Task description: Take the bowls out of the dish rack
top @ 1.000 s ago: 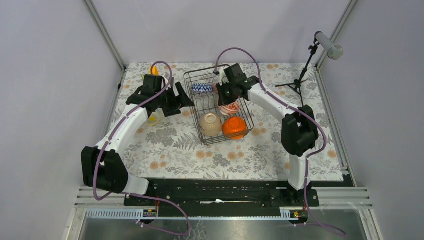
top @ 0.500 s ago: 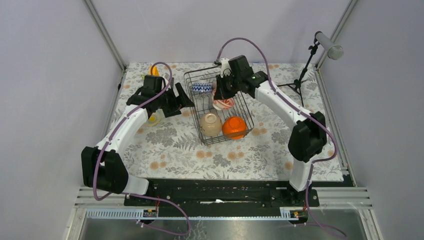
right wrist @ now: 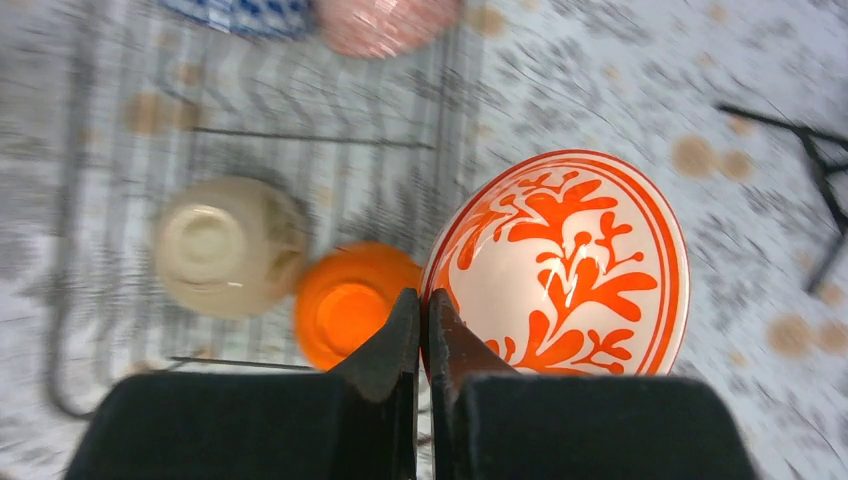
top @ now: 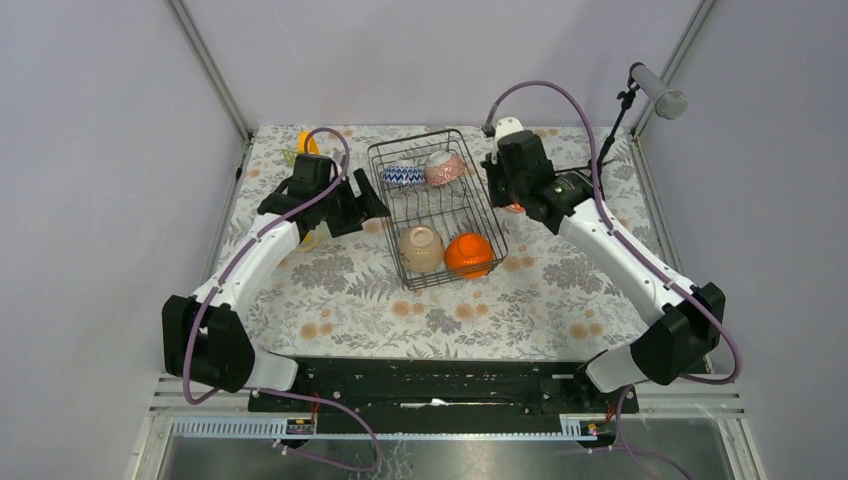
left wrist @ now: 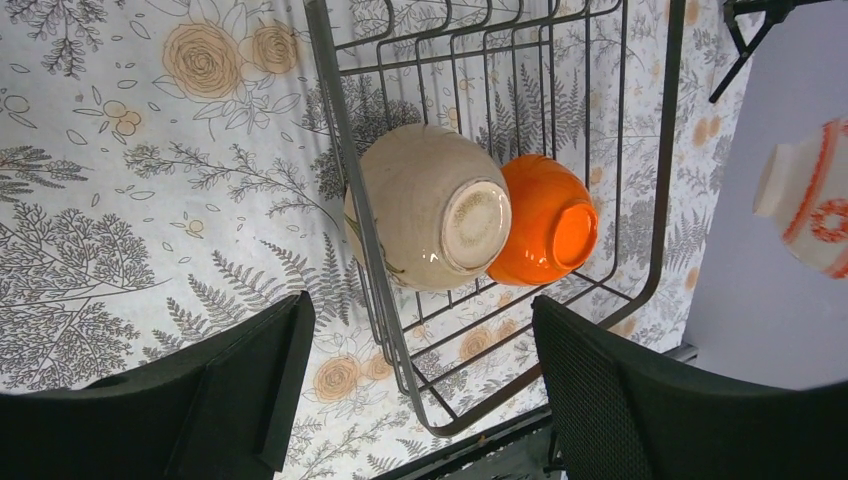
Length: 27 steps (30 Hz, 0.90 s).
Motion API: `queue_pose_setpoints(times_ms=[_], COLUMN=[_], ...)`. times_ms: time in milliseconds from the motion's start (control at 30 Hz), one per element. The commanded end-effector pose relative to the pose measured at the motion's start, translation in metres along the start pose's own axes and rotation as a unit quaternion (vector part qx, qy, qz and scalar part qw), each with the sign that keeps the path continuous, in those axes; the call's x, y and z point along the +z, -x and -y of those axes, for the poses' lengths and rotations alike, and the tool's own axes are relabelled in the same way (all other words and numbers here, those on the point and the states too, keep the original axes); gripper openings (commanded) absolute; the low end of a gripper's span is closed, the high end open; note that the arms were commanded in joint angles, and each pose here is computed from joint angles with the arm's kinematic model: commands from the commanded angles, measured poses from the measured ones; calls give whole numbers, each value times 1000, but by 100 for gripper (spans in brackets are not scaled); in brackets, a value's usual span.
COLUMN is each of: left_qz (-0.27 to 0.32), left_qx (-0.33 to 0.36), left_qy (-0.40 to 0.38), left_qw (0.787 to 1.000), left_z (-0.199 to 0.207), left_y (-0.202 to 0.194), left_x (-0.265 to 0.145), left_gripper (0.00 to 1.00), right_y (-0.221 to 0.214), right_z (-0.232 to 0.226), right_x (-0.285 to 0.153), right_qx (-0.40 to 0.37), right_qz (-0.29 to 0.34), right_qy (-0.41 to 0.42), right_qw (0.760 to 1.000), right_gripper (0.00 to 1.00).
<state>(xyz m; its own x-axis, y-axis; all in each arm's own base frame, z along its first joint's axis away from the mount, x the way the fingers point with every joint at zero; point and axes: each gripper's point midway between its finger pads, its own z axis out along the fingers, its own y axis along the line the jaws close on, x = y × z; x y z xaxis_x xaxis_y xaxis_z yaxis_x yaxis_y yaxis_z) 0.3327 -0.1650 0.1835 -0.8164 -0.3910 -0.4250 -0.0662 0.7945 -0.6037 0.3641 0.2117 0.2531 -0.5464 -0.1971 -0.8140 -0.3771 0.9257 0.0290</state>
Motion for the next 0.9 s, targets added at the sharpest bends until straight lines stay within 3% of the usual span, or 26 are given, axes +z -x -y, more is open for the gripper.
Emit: queue_pose_setpoints(times_ms=[0, 433, 867], left_qz=[37, 37, 16], left_qx=[26, 33, 11], left_qy=[9, 60, 85], left_qw=[999, 997, 996], left_z=[15, 2, -9], left_y=[17, 16, -1], left_x=[0, 18, 42], left_gripper=[84, 84, 78], right_y=[-15, -91, -140], right_z=[60, 106, 137], right_x=[-9, 38, 82], right_qx=[-19, 4, 24], right_qz=[13, -59, -127], right_qy=[-160, -260, -281], right_qw=[987, 964, 951], right_gripper=[0, 0, 2])
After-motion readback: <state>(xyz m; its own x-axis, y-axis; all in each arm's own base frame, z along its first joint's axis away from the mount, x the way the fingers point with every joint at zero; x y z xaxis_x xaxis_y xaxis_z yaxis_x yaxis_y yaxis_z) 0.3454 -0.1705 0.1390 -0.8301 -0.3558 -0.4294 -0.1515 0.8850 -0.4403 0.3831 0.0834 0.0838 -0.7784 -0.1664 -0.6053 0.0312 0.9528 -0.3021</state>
